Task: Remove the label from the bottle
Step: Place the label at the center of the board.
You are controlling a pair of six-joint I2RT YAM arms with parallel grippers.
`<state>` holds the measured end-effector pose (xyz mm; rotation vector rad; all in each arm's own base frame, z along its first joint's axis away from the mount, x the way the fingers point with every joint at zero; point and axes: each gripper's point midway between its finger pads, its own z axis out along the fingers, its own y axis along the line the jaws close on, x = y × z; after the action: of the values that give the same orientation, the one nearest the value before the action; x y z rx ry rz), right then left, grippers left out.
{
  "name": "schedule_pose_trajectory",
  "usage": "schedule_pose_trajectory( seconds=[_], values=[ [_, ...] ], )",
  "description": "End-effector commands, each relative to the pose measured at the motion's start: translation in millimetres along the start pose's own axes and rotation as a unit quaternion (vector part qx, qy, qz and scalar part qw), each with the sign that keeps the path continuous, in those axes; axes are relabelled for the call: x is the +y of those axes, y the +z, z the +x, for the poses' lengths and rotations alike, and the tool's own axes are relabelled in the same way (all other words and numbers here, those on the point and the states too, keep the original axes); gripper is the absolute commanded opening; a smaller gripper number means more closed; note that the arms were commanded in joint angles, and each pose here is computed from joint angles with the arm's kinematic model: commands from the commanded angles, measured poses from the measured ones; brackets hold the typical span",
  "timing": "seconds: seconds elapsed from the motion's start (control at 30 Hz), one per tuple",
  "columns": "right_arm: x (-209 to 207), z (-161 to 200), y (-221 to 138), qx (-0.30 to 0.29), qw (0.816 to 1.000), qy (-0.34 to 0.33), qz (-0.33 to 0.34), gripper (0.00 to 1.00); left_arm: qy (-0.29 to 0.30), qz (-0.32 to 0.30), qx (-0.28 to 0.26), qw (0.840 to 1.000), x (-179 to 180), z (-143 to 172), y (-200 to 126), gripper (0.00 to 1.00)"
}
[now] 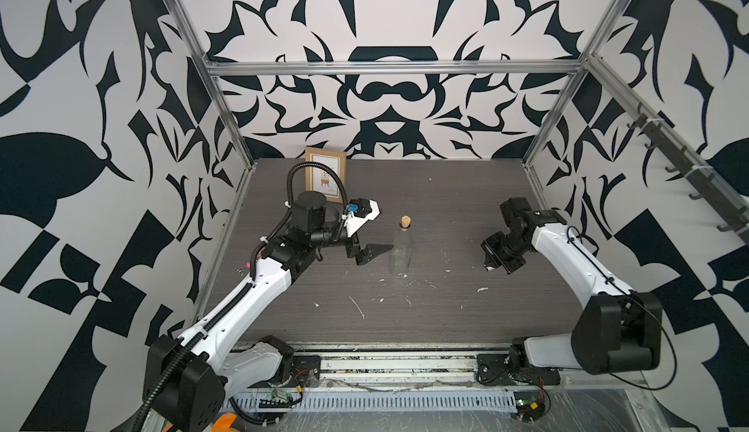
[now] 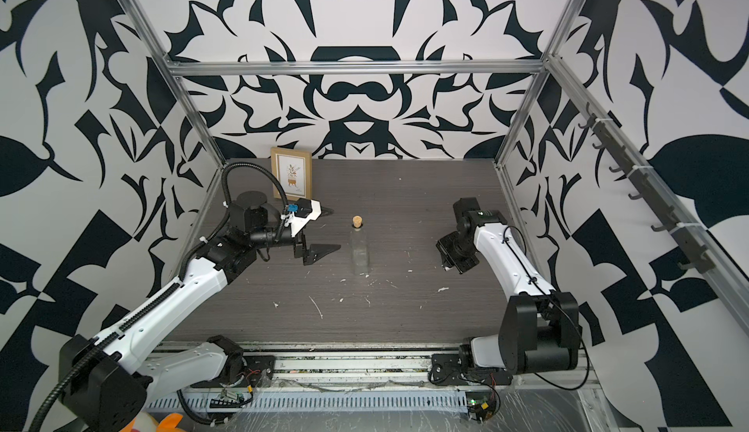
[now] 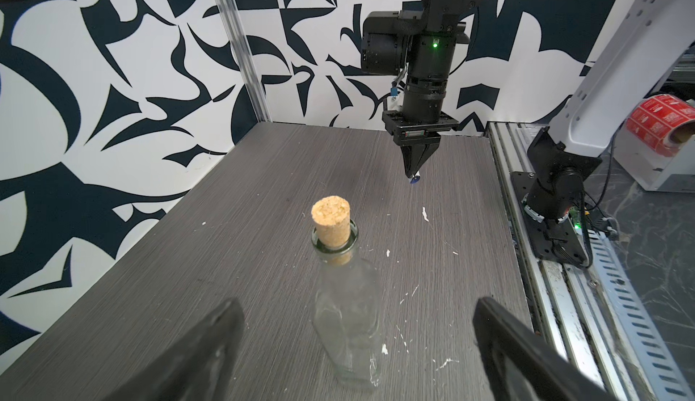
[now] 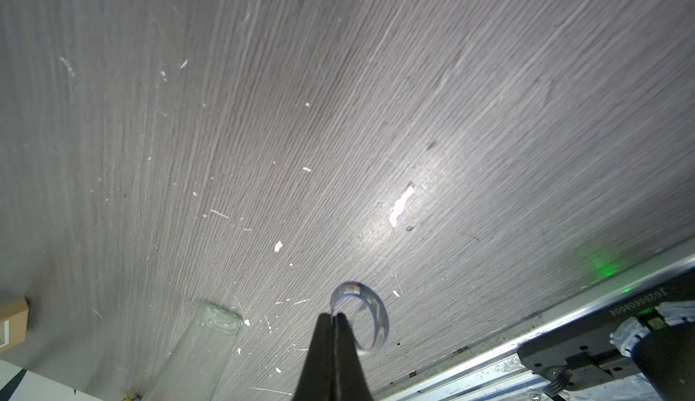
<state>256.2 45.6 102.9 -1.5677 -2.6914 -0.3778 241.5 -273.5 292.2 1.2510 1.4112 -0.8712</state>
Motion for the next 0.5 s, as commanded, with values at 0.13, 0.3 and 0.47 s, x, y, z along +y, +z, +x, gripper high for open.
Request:
schedule_pose_trajectory(
  seconds=[0.13, 0.3, 0.47],
  values=[
    [27.9, -9.1, 28.8, 0.044, 0.997, -0.06, -0.013, 0.0, 0.001, 0.009, 0.005, 1.0, -3.6, 12.6, 6.8, 0.99],
    [37.6, -17.2, 44.9, 0.05, 0.996, -0.072, -0.007, 0.0, -0.002, 0.011, 0.009, 1.0, -3.0, 16.7, 10.0, 0.99],
    [38.5, -22.9, 55.2, 0.051, 0.996, -0.072, 0.007, 0.0, -0.002, 0.017, 0.012, 1.0, -3.0, 18.8, 13.7, 0.99]
  ],
)
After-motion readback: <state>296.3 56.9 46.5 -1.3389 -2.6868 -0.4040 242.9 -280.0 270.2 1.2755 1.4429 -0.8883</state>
